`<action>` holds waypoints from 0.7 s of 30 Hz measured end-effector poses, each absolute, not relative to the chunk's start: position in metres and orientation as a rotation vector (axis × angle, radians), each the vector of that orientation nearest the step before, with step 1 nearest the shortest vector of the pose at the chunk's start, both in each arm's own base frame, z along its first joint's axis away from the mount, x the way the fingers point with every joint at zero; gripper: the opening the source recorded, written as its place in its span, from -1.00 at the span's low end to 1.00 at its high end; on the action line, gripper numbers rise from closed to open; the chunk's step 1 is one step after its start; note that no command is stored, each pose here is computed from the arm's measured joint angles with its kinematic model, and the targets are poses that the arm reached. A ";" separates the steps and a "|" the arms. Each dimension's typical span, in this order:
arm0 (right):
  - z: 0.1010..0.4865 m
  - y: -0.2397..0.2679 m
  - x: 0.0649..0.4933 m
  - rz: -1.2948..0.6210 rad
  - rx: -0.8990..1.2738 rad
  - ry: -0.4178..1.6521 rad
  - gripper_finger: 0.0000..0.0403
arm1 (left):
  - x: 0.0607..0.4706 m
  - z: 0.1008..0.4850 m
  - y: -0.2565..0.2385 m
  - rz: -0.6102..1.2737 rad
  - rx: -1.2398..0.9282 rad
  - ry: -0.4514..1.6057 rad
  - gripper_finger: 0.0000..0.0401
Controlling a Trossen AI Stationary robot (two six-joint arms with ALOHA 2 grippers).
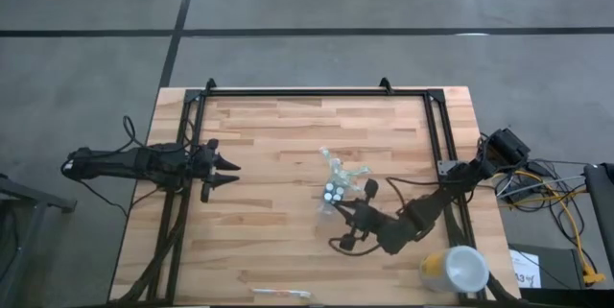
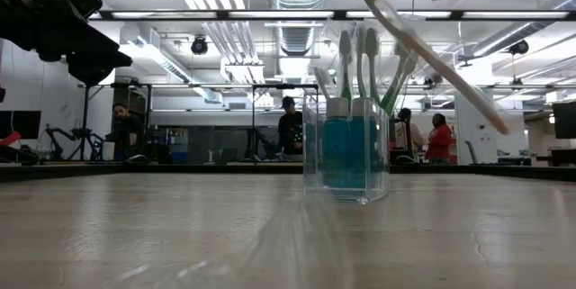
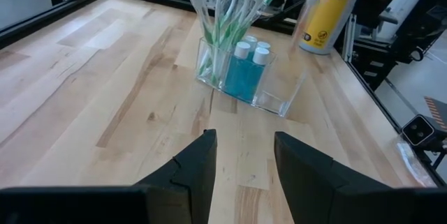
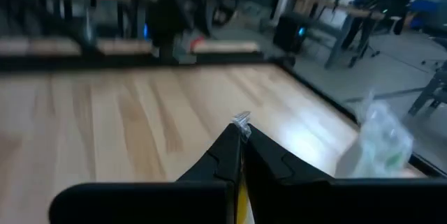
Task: Pick & Place toothbrushing station
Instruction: Put the right white orange toothbrush into the front side of the transparent organizer
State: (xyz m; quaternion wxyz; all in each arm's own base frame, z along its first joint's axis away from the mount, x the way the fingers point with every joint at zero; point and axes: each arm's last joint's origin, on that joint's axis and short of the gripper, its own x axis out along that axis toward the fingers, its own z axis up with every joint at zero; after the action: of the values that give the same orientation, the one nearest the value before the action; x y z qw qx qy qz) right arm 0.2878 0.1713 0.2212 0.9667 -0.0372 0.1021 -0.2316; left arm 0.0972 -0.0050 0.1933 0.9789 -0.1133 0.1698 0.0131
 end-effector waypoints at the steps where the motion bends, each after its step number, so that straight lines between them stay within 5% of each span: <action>1: 0.225 0.172 0.289 -0.476 -0.062 0.180 -0.96 | 0.097 0.193 -0.005 0.024 -0.229 0.342 -0.26; 21: 0.245 0.152 0.316 -0.424 0.024 -0.121 -0.96 | 0.097 0.193 -0.005 0.025 -0.228 0.342 -0.26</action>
State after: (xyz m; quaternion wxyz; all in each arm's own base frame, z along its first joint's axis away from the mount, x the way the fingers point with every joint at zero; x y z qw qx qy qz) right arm 0.3158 0.1519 0.2454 0.9757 0.0120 -0.0601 -0.2105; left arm 0.0972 -0.0050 0.1932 0.9788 -0.1134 0.1699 0.0124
